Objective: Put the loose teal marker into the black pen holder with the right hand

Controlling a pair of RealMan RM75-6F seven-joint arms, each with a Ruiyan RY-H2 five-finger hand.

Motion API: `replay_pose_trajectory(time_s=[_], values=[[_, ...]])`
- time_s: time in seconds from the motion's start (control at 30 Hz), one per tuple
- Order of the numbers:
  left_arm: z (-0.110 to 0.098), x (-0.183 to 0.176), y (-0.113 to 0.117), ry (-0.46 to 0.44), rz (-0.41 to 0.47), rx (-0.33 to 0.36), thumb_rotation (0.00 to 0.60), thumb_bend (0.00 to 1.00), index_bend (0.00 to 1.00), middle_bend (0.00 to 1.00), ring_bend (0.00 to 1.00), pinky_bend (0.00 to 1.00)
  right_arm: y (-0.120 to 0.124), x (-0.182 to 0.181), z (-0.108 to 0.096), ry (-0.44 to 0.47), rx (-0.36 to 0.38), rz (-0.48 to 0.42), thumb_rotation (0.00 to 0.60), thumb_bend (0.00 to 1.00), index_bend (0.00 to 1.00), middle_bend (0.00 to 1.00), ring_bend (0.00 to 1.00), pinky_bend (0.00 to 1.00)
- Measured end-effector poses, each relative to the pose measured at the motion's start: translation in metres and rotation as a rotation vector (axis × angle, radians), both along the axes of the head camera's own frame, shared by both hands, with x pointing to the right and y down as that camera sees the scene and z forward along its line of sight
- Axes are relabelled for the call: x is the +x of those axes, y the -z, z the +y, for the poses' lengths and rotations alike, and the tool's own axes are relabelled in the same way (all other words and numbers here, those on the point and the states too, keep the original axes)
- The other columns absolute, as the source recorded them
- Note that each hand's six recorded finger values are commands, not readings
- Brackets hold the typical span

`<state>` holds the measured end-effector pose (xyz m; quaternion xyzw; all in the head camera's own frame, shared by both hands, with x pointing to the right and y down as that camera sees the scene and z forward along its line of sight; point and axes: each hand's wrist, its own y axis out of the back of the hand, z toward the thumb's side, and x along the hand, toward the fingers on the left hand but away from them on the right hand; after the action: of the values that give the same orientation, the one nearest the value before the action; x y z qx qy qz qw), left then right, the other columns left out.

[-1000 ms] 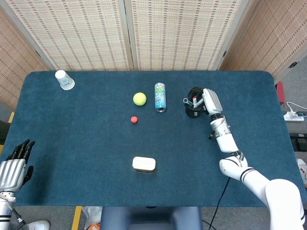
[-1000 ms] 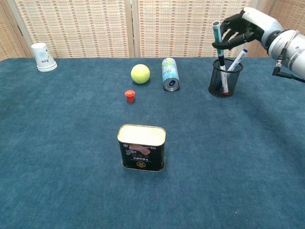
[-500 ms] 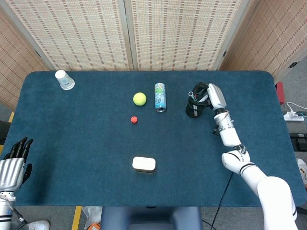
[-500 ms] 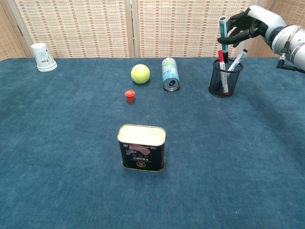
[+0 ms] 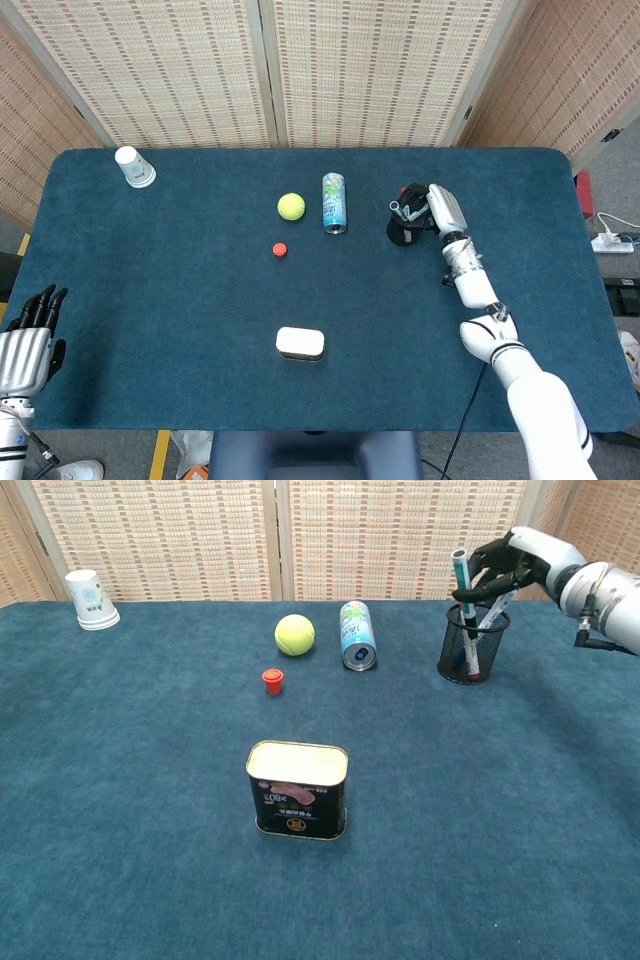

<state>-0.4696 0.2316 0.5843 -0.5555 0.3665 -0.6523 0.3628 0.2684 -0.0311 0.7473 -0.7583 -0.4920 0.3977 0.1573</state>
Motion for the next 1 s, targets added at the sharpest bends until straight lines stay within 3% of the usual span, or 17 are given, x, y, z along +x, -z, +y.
replay_pose_trajectory(time_s=[0.07, 0.13, 0.2, 0.3, 0.43, 0.6, 0.77, 1.0], values=[[0.0, 0.0, 0.0, 0.0, 0.0, 0.001, 0.6, 0.45, 0.04, 0.0, 0.07, 0.35, -0.001, 0.002, 0.002, 0.014, 0.007, 0.023, 0.6, 0.2, 0.62, 0.45, 0.39, 0.47], [0.0, 0.0, 0.0, 0.0, 0.001, 0.001, 0.6, 0.45, 0.04, 0.0, 0.07, 0.35, -0.002, 0.002, 0.005, 0.023, 0.01, 0.035, 0.6, 0.2, 0.52, 0.41, 0.3, 0.39], [0.0, 0.0, 0.0, 0.0, 0.001, 0.002, 0.6, 0.45, 0.05, 0.0, 0.07, 0.35, -0.003, 0.003, 0.007, 0.036, 0.009, 0.049, 0.6, 0.19, 0.36, 0.3, 0.14, 0.22], [0.0, 0.001, 0.0, -0.005, 0.002, 0.003, 0.6, 0.45, 0.05, 0.0, 0.07, 0.35, -0.004, 0.006, 0.011, 0.072, 0.023, 0.094, 0.6, 0.16, 0.28, 0.21, 0.02, 0.11], [0.001, 0.002, 0.001, -0.011, 0.005, 0.003, 0.6, 0.45, 0.05, 0.0, 0.07, 0.35, 0.005, 0.009, 0.015, 0.121, 0.104, 0.164, 0.6, 0.14, 0.24, 0.17, 0.0, 0.06], [0.002, 0.004, 0.002, -0.02, 0.012, 0.002, 0.6, 0.45, 0.05, 0.0, 0.07, 0.35, 0.016, 0.011, 0.022, 0.155, 0.169, 0.171, 0.6, 0.13, 0.22, 0.14, 0.0, 0.02], [0.004, 0.008, 0.002, -0.045, 0.025, -0.005, 0.6, 0.45, 0.05, 0.0, 0.07, 0.35, 0.029, 0.017, 0.041, 0.228, 0.245, 0.207, 0.6, 0.13, 0.23, 0.14, 0.0, 0.02], [0.01, 0.015, 0.006, -0.087, 0.048, -0.012, 0.6, 0.45, 0.05, 0.0, 0.07, 0.36, 0.043, 0.044, 0.09, 0.334, 0.34, 0.473, 0.6, 0.13, 0.18, 0.14, 0.0, 0.0]])
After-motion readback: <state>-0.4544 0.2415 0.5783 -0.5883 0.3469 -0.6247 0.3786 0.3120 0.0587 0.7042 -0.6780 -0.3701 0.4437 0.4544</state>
